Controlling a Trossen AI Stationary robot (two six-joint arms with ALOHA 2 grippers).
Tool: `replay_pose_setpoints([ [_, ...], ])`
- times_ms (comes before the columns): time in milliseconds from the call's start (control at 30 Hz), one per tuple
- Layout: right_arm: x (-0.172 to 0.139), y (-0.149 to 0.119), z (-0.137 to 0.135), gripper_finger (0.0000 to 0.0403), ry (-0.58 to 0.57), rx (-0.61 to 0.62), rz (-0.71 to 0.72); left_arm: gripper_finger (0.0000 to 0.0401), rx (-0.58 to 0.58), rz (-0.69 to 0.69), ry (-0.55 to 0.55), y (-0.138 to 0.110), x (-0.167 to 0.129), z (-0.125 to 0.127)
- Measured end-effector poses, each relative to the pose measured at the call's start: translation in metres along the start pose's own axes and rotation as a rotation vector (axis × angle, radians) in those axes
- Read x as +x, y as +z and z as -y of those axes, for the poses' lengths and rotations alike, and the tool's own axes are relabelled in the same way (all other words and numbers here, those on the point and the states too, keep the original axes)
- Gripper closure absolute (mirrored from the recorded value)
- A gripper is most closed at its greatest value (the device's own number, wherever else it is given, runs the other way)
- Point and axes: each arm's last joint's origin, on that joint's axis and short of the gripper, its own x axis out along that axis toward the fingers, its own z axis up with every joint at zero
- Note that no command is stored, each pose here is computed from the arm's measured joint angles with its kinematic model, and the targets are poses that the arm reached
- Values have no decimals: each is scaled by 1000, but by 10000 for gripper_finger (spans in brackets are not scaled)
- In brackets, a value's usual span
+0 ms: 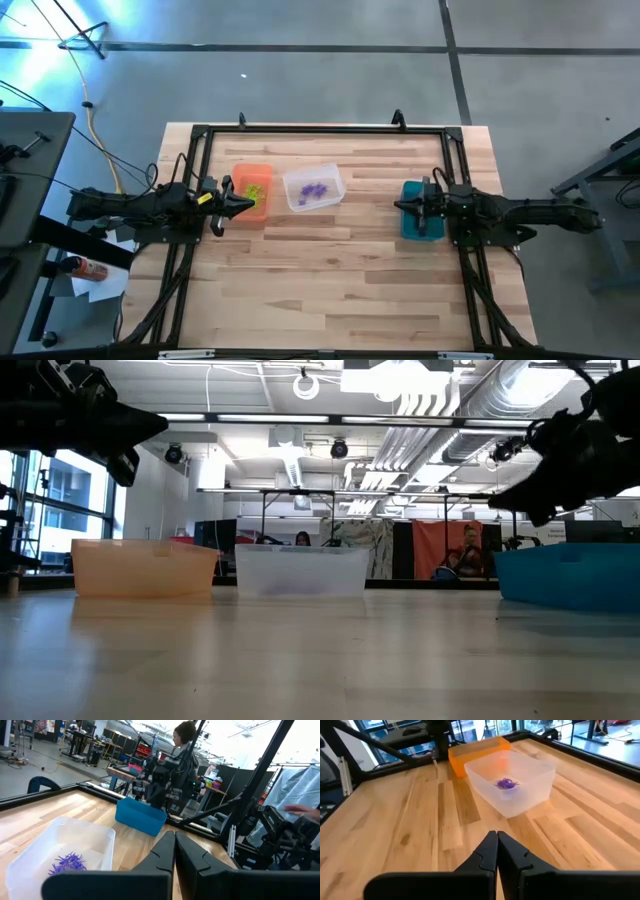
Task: Sort Halloween decoration
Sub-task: Return to Home Position
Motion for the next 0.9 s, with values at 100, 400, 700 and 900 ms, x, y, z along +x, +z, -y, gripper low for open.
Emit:
replay_pose_setpoints([
  [100,0,-3,0,403,-2,-1,-31,401,-2,20,-8,2,-2,0],
  [400,-18,15,-6,403,88,8,214,401,0,-2,-9,-1,-8,0],
  [700,-23,25,-8,403,113,17,335,401,5,-72,-23,-8,-8,-2],
  [900,-21,22,-8,402,104,14,296,401,4,-72,-31,-8,-8,-1],
])
